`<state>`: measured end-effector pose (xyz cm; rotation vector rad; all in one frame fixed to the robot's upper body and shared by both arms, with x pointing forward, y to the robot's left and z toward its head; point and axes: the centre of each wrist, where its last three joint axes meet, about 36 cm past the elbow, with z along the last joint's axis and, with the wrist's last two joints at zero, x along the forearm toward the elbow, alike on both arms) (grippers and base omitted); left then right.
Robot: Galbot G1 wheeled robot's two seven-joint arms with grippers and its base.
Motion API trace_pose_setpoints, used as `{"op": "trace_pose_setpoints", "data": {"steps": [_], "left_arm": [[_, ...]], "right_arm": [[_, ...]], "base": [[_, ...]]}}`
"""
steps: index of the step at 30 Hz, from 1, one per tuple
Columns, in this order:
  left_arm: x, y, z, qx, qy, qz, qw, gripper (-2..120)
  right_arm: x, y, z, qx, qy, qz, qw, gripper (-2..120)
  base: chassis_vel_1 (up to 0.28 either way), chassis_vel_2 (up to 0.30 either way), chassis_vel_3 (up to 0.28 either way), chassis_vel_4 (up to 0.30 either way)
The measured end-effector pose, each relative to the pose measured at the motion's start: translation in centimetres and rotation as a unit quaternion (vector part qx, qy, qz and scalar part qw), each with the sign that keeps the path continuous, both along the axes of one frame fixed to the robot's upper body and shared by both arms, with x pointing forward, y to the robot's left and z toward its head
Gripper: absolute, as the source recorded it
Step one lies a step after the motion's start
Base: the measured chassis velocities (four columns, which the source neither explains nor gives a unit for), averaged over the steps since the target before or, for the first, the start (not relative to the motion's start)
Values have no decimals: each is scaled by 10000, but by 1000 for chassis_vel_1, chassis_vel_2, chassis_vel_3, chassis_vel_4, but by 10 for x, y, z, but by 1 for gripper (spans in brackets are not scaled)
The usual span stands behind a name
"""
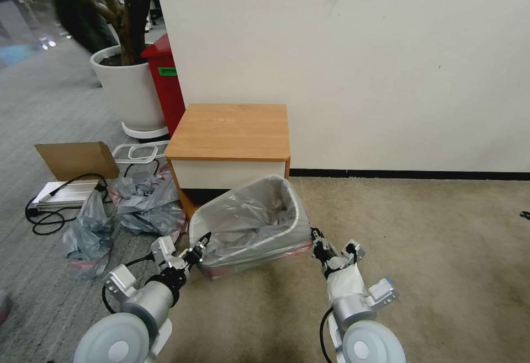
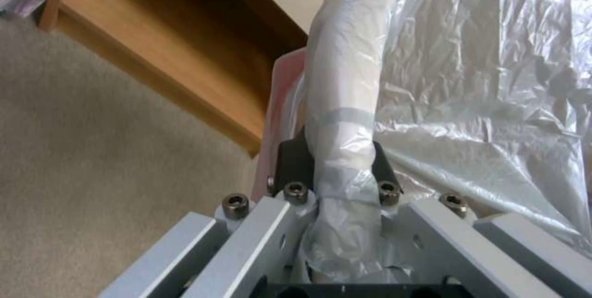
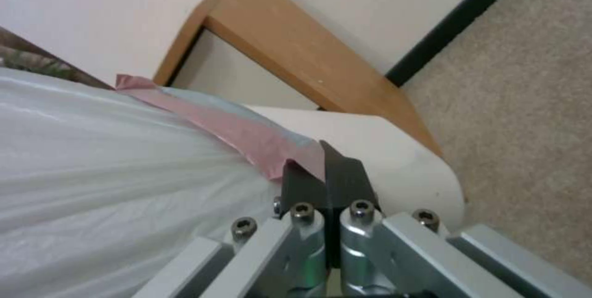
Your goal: Pick up the garbage bag from the table and place it over the trash can.
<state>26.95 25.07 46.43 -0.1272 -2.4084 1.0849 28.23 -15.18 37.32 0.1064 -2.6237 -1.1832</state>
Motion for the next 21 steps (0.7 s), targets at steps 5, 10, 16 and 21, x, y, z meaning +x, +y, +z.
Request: {"op": "trace_pose_setpoints", "data": {"steps": [5,10,16,21], "left_arm": [[0,0,0,-11,8,3,10000,4],[1,1,0,-3,-1,26,10000,4],[7,9,-2,205,42,210,9996,4],[12,13,-3,320,91,370,9988,4]], "right_arm": [[0,0,-3,-208,-10,-20,9998,0],[-2,0,-13,-922,-66,-164,9956,10],[-14,-5,-20,-1437,-30,-154,9895,34],[-20,-6,-15,-1273,-164,-9,9917,51]], "base": [[0,0,0,0],[0,0,0,0],[0,0,0,0],[0,0,0,0]]}}
